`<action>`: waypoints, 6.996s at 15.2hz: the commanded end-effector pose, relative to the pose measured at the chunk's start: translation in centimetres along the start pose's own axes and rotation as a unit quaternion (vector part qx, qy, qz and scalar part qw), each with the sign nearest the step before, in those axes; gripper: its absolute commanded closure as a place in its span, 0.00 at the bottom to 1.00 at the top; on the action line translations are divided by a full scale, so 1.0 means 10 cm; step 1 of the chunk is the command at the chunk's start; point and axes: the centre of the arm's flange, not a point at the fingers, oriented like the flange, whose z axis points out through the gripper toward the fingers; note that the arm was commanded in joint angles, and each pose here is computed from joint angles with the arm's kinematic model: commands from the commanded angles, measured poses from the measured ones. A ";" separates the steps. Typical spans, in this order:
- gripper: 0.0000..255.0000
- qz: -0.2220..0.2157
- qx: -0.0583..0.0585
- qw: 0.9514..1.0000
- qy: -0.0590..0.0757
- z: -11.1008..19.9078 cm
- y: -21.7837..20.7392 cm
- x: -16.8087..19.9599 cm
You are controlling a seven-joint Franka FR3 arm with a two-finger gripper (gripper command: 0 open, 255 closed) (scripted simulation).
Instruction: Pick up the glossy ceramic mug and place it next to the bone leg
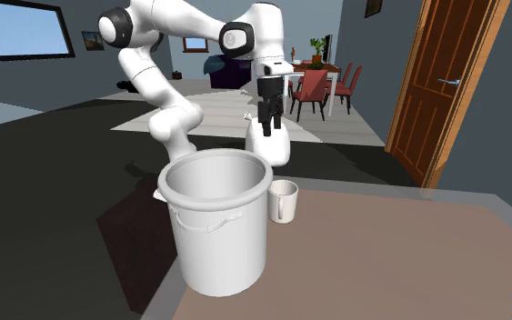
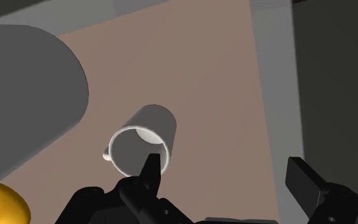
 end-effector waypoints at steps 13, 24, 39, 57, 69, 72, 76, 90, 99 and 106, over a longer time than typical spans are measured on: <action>0.00 0.044 -0.015 0.999 0.020 1.38 0.51 0.54; 0.00 0.044 -0.015 0.999 0.020 1.67 0.52 0.55; 1.00 0.044 -0.015 0.999 0.020 1.51 0.53 0.57; 1.00 0.044 -0.015 0.999 0.020 0.57 0.58 0.67; 1.00 0.044 -0.015 0.999 0.020 -0.05 0.62 0.74; 1.00 0.044 -0.015 0.999 0.020 0.00 0.86 1.05; 1.00 0.044 -0.015 0.999 0.020 0.05 1.19 1.46; 1.00 0.044 -0.015 0.999 0.020 0.26 2.33 2.90; 1.00 0.044 -0.015 0.999 0.020 0.61 2.50 3.09; 1.00 0.044 -0.015 0.999 0.020 0.98 2.48 3.05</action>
